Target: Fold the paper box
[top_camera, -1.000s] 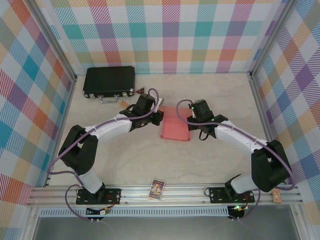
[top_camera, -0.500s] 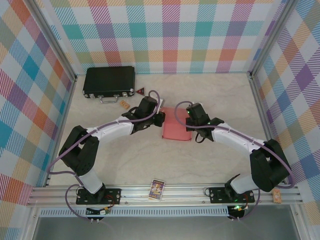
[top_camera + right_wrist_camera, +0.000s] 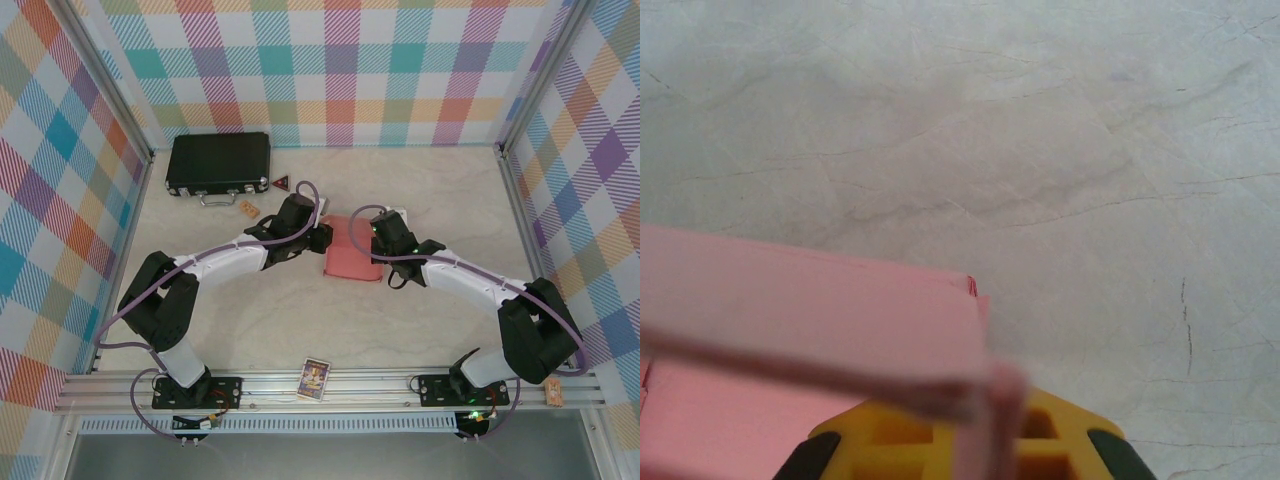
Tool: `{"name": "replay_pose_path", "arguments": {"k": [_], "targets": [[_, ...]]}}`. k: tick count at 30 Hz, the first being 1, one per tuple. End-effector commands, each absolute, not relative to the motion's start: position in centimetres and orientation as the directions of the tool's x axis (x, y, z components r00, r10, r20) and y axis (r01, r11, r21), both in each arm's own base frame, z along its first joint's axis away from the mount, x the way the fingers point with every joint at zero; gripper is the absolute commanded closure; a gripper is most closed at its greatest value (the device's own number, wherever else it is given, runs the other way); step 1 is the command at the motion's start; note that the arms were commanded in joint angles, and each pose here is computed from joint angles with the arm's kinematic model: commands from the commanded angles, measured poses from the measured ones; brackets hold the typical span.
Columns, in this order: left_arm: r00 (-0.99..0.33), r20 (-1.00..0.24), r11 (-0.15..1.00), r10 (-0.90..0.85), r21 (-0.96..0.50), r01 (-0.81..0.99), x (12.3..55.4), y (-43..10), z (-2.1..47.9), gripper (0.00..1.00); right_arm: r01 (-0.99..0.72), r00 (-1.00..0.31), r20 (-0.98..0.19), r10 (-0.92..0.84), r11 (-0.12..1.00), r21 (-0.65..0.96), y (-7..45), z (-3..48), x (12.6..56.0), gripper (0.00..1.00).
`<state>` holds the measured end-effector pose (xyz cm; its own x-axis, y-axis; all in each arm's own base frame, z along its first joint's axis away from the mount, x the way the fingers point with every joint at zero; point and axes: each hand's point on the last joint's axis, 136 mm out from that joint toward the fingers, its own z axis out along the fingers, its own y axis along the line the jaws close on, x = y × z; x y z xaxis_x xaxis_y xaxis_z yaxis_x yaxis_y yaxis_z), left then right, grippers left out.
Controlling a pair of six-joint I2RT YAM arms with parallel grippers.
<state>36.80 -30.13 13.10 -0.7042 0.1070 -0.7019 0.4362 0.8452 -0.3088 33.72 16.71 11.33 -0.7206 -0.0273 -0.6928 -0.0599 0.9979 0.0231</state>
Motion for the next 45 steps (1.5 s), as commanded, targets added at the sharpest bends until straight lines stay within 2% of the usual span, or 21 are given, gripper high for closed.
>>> {"name": "replay_pose_path", "arguments": {"k": [1, 5, 10, 12, 18, 32, 45], "targets": [[-0.706, -0.702, 0.819, 0.095, -0.347, 0.456, 35.7, -30.9, 14.0, 0.83, -0.036, -0.708, -0.706, -0.004, 0.999, 0.031, 16.9, 11.3, 33.9, 0.96], [-0.716, -0.693, 0.815, 0.08, -0.368, 0.447, 35.4, -31.0, 13.8, 0.84, -0.027, -0.704, -0.71, 0.005, 0.999, 0.034, 16.9, 11.3, 33.8, 0.96], [-0.719, -0.692, 0.809, 0.07, -0.382, 0.447, 35.4, -31.2, 14.1, 0.91, -0.014, -0.701, -0.713, 0.008, 1.0, 0.025, 16.8, 11.2, 33.7, 0.96], [-0.721, -0.69, 0.807, 0.067, -0.387, 0.446, 35.4, -31.3, 14.2, 0.91, -0.009, -0.7, -0.714, 0.013, 1.0, 0.027, 16.8, 11.2, 33.7, 0.97], [-0.724, -0.686, 0.817, 0.068, -0.378, 0.435, 35.2, -30.7, 14.2, 0.81, 0.005, -0.697, -0.717, 0.011, 1.0, 0.01, 16.4, 11.2, 33.6, 0.97], [-0.755, -0.653, 0.792, 0.049, -0.435, 0.428, 34.3, -31.2, 13.8, 0.8, 0.02, -0.701, -0.713, 0.028, 1.0, 0.02, 16.3, 10.8, 33.3, 0.98], [-0.79, -0.613, 0.761, 0.004, -0.511, 0.4, 34.1, -32.2, 13.3, 0.91, 0.032, -0.693, -0.719, 0.046, 0.999, 0.032, 16.4, 10.8, 32.9, 0.99]]}}
